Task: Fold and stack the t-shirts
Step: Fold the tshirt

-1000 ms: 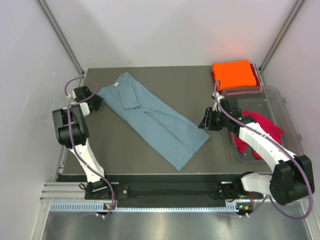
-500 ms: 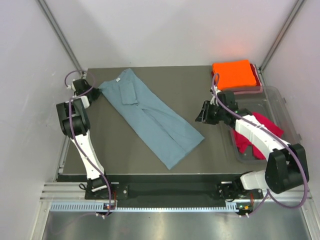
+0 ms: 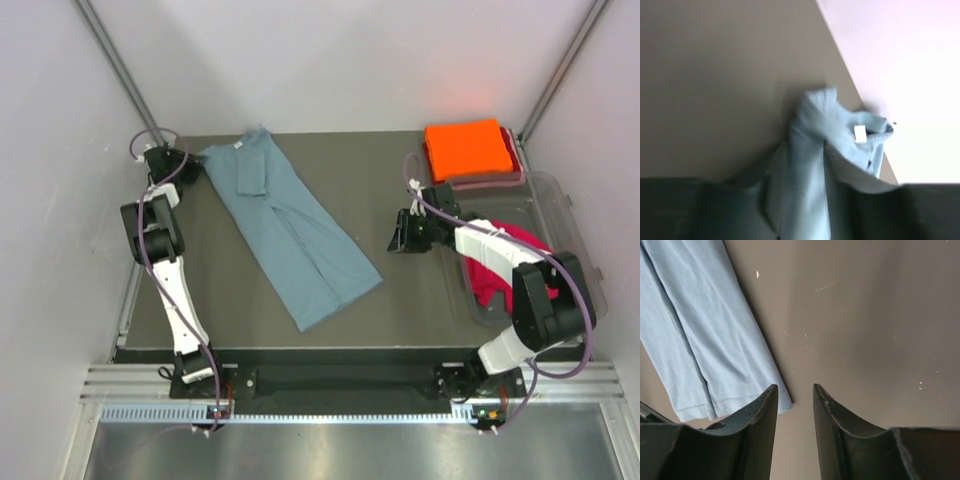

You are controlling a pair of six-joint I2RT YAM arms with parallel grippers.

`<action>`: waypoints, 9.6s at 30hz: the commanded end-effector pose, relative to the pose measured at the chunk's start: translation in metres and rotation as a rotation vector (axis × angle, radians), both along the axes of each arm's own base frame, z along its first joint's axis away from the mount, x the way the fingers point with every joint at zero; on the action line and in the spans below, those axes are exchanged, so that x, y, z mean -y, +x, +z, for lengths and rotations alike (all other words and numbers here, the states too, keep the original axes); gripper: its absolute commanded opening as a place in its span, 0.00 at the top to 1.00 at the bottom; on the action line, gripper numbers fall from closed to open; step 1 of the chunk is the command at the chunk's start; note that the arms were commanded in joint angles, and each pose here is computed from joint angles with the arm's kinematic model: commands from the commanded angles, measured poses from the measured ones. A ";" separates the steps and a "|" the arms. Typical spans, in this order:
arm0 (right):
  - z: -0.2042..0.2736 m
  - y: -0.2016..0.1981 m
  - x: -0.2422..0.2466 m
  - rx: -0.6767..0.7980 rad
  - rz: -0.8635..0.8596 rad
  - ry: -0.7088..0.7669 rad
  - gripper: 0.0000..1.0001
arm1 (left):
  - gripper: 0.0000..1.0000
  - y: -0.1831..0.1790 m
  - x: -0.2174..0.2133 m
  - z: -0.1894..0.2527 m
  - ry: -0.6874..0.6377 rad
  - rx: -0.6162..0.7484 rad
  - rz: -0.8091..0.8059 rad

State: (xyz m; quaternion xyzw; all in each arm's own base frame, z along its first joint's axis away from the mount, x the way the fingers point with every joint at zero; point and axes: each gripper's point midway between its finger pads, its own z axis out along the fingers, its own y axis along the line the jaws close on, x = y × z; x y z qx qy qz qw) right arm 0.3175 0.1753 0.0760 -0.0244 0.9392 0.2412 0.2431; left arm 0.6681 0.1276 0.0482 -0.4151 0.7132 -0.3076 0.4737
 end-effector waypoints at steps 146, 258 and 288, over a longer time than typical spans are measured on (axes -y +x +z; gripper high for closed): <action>-0.050 -0.169 -0.110 -0.142 0.072 0.262 0.98 | 0.55 -0.525 0.208 -0.008 0.240 -0.811 -0.283; 0.004 0.265 -0.092 0.191 -0.303 0.359 0.73 | 0.77 0.041 0.102 -0.006 0.269 0.015 -0.272; 0.040 0.141 -0.064 0.112 -0.160 0.302 0.67 | 0.57 -0.094 0.032 0.063 0.287 -0.318 -0.080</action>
